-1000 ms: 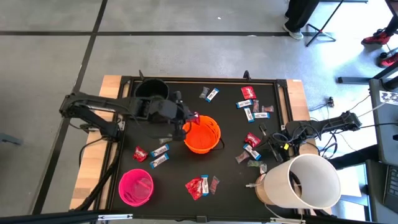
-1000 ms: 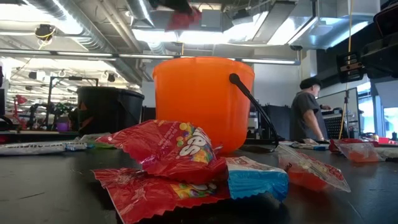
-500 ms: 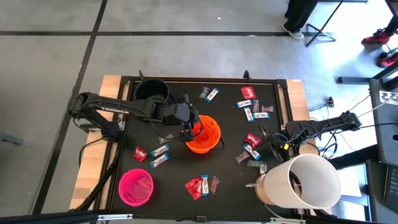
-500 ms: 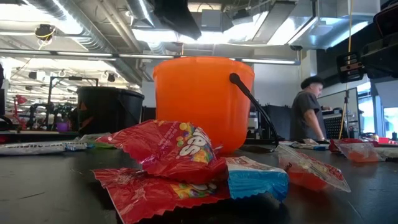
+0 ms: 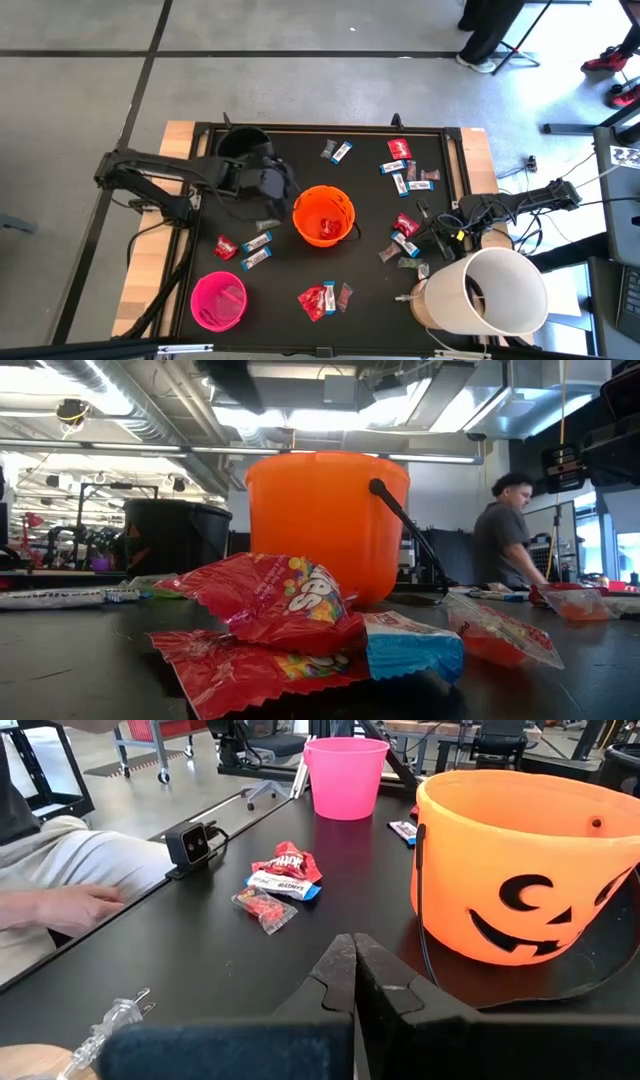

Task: Sort candy
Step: Put the transparent candy into the pink bucket

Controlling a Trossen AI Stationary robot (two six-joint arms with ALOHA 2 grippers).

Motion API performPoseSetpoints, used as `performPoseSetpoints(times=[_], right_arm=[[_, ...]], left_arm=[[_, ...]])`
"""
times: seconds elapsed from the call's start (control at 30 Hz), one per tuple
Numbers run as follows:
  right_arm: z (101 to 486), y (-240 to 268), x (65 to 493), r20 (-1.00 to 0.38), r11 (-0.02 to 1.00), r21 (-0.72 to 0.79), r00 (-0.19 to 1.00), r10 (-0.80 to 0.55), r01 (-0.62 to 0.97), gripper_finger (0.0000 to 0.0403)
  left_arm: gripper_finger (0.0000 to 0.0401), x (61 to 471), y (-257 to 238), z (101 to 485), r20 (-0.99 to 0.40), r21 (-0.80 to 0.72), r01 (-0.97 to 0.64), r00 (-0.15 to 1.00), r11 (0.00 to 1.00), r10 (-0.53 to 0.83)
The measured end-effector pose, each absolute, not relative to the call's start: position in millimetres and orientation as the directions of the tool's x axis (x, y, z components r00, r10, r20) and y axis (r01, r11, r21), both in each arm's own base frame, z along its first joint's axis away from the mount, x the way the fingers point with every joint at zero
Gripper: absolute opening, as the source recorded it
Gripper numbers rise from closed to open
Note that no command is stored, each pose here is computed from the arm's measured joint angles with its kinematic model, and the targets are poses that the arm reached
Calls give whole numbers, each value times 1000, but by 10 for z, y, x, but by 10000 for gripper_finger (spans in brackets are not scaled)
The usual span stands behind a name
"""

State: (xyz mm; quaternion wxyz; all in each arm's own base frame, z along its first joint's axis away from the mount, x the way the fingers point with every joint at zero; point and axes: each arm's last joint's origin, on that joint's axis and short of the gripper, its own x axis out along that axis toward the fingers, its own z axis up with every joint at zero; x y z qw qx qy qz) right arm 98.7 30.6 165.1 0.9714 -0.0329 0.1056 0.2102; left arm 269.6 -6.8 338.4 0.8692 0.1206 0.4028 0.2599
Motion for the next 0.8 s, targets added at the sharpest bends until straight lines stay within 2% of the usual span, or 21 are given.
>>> performPoseSetpoints(times=[0.2,0.3,0.43,0.6,0.8], right_arm=[[1651,306,987,-219,909,-19,889,402,-415,1],[1651,306,987,-219,909,-19,889,402,-415,1],[1651,306,987,-218,909,-20,889,402,-416,1],[1651,306,987,-219,909,-19,889,402,-416,1],[1651,306,987,-218,909,-19,889,402,-415,1]], left_arm=[[181,2502,-74,3259,-768,302,-403,434,864,471],[181,2449,-97,3041,-846,238,-390,367,890,387],[180,2399,-108,2645,-892,208,-394,299,895,339],[180,2315,-127,2173,-933,134,-382,263,915,246],[180,2206,-130,1806,-947,60,-451,256,891,194]])
